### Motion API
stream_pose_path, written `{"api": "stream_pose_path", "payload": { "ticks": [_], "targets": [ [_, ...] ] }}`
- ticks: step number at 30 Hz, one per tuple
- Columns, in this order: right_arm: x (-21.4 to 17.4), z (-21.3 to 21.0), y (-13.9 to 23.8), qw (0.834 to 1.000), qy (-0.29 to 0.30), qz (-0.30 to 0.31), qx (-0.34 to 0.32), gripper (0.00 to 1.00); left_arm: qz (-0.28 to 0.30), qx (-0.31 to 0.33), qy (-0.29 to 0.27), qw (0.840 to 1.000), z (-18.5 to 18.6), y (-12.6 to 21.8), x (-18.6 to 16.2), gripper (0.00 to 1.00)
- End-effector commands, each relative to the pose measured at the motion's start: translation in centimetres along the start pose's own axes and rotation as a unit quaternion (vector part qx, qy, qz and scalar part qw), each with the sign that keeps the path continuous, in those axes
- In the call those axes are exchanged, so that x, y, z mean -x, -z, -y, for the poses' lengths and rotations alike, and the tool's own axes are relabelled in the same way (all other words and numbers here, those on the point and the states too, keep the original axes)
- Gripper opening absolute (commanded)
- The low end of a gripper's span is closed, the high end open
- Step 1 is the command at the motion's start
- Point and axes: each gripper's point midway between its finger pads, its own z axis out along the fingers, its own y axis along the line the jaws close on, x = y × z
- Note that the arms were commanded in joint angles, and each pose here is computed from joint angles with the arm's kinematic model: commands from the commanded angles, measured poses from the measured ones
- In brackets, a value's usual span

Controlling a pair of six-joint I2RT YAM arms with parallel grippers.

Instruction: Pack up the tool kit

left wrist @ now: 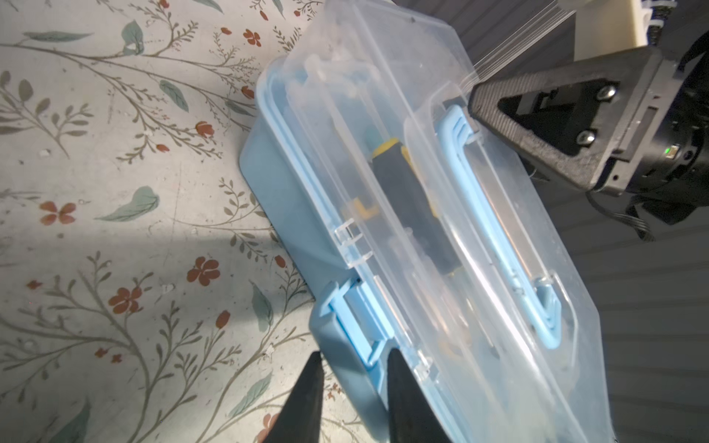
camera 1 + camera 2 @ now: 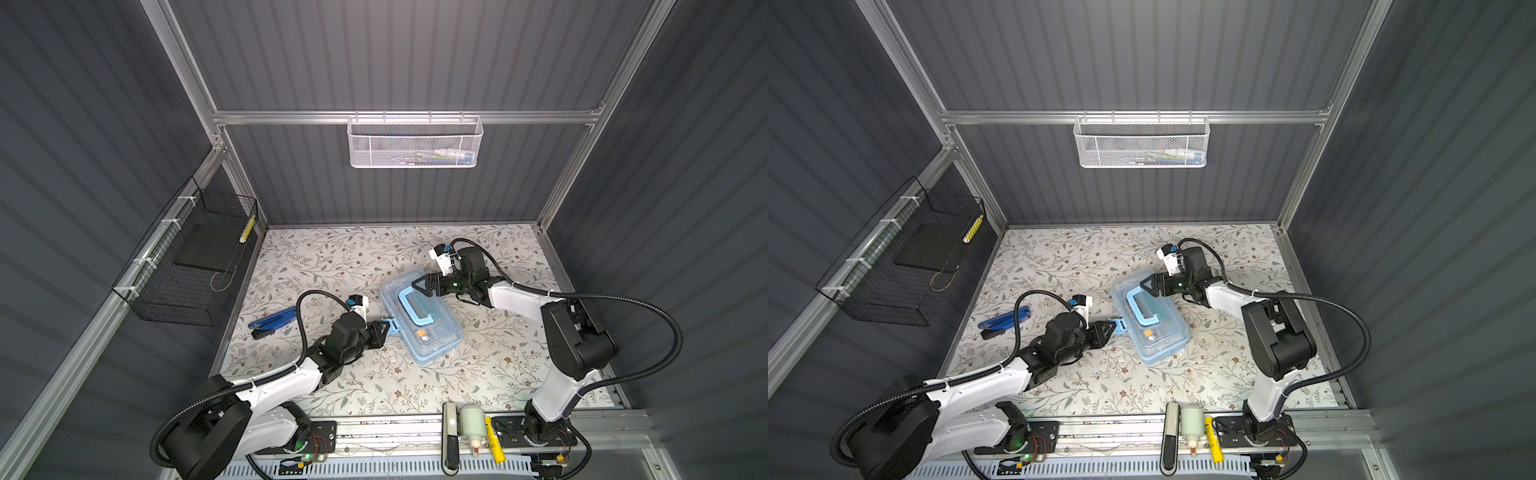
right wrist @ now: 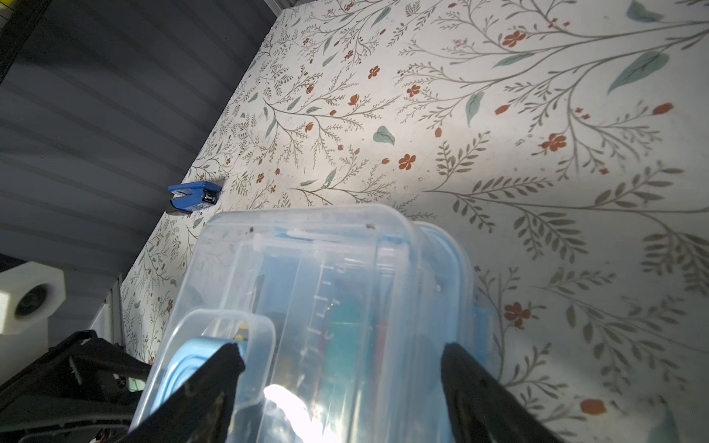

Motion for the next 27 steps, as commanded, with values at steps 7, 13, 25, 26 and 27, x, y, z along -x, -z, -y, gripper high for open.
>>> {"api": "stream_pose_path", "payload": {
  "ticks": [7,13,25,26,27],
  "targets": [
    [-6.7,1.1,-1.5,0.992,-0.067,-0.105,-0.009,0.82,-0.015,0.005,-0.012,1.0,0.2,-0.2,-0.3,0.36],
    [-6.8,1.1,-1.6,0.992,-0.068,-0.108,-0.009,0.82,-0.009,-0.002,-0.01,1.0,0.6,-0.2,0.1,0.5],
    [-6.8,1.2,-1.6,0.992,-0.069,-0.109,-0.009,0.82,-0.005,-0.029,0.003,1.0,1.7,-0.1,0.4,0.48],
    [-6.8,1.2,-1.6,0.992,-0.069,-0.109,-0.009,0.82,-0.004,-0.03,0.002,1.0,1.8,0.0,0.4,0.48],
    [-6.8,1.2,-1.6,0.992,-0.069,-0.109,-0.009,0.82,-0.003,-0.03,0.002,1.0,1.9,0.0,0.5,0.48]
  ]
}}
